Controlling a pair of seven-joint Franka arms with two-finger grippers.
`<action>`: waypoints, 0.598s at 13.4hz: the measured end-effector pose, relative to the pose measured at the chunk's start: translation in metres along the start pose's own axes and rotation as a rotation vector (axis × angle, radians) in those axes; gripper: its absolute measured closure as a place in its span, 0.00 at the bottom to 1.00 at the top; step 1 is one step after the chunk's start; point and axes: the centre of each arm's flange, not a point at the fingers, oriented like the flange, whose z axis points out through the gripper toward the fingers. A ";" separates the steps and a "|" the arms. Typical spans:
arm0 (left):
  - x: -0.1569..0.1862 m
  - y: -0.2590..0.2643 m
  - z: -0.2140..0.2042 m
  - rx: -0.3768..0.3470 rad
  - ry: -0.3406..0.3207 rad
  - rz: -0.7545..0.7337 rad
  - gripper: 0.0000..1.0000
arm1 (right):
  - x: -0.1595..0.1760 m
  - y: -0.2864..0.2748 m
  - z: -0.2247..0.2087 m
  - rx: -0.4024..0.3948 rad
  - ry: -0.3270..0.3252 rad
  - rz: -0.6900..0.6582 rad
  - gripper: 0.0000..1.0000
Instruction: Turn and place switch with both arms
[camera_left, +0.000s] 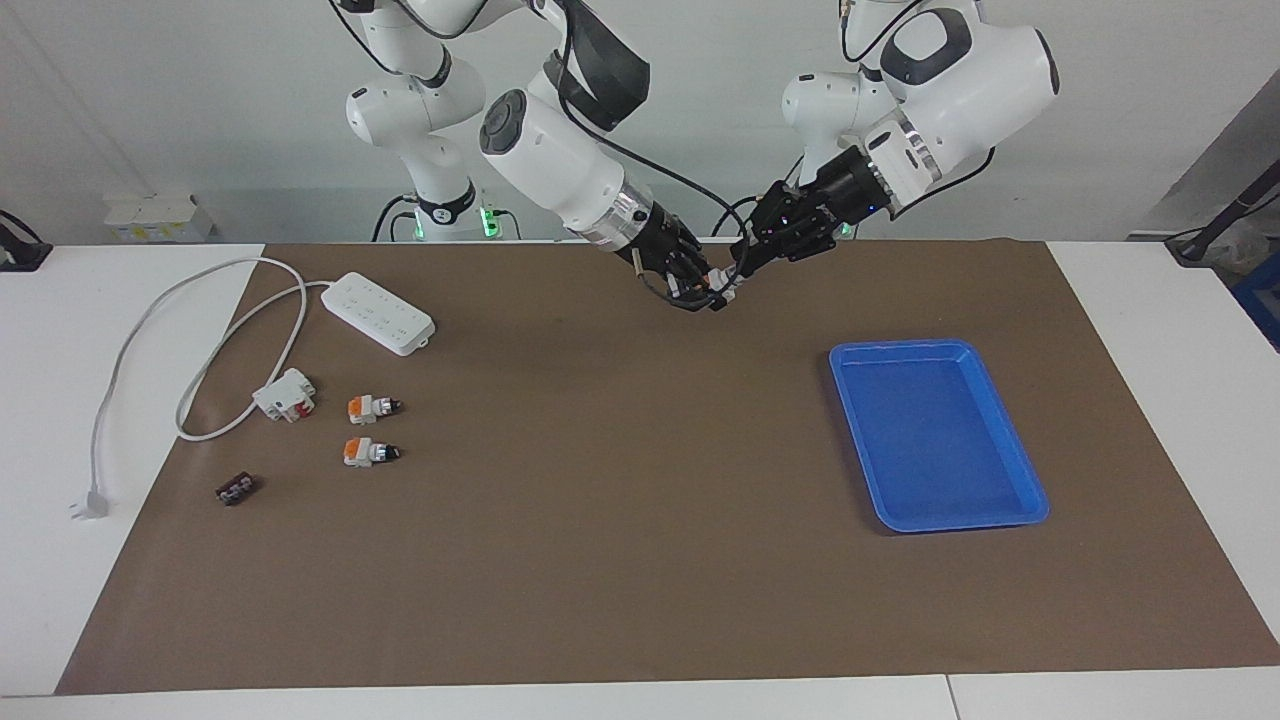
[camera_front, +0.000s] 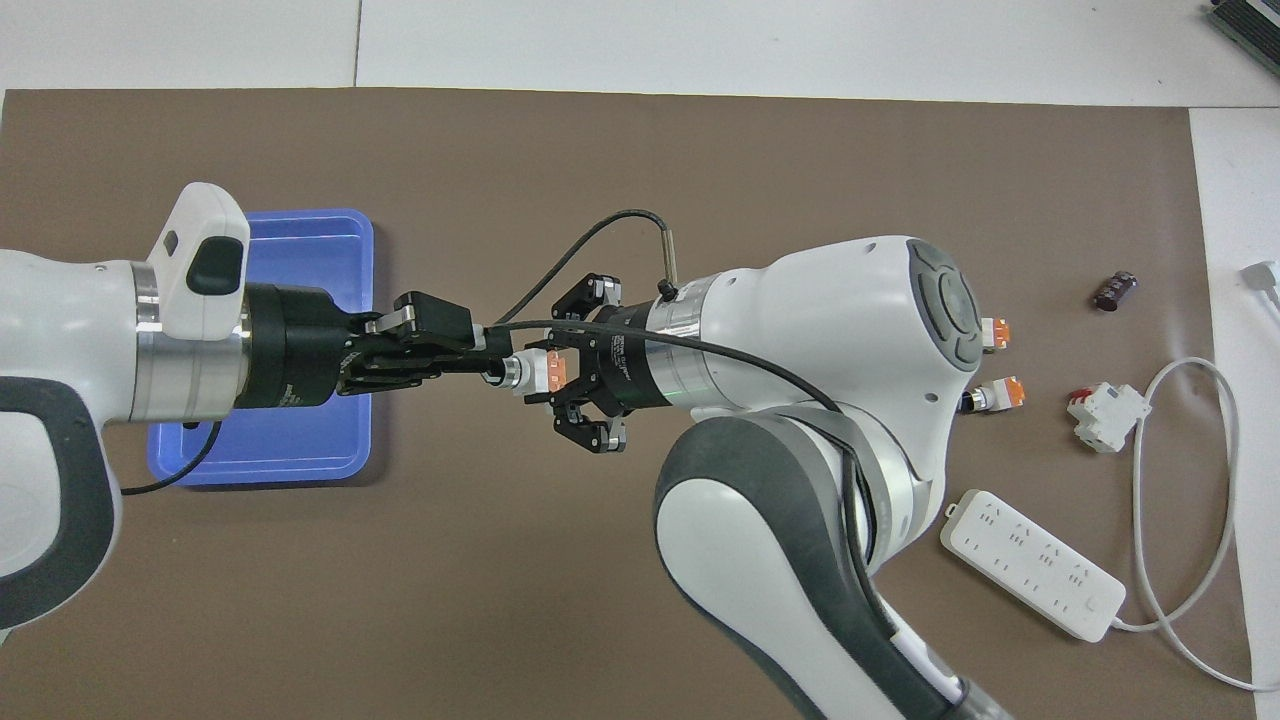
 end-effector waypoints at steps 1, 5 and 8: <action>0.001 -0.004 -0.002 0.007 -0.015 -0.053 0.66 | 0.000 0.000 0.000 0.001 0.000 -0.001 0.59; -0.003 -0.011 -0.001 0.066 -0.053 -0.253 0.65 | -0.002 -0.001 -0.002 0.003 -0.003 -0.003 0.59; -0.005 -0.011 0.001 0.082 -0.059 -0.403 0.66 | -0.002 -0.001 -0.002 0.003 -0.003 -0.003 0.59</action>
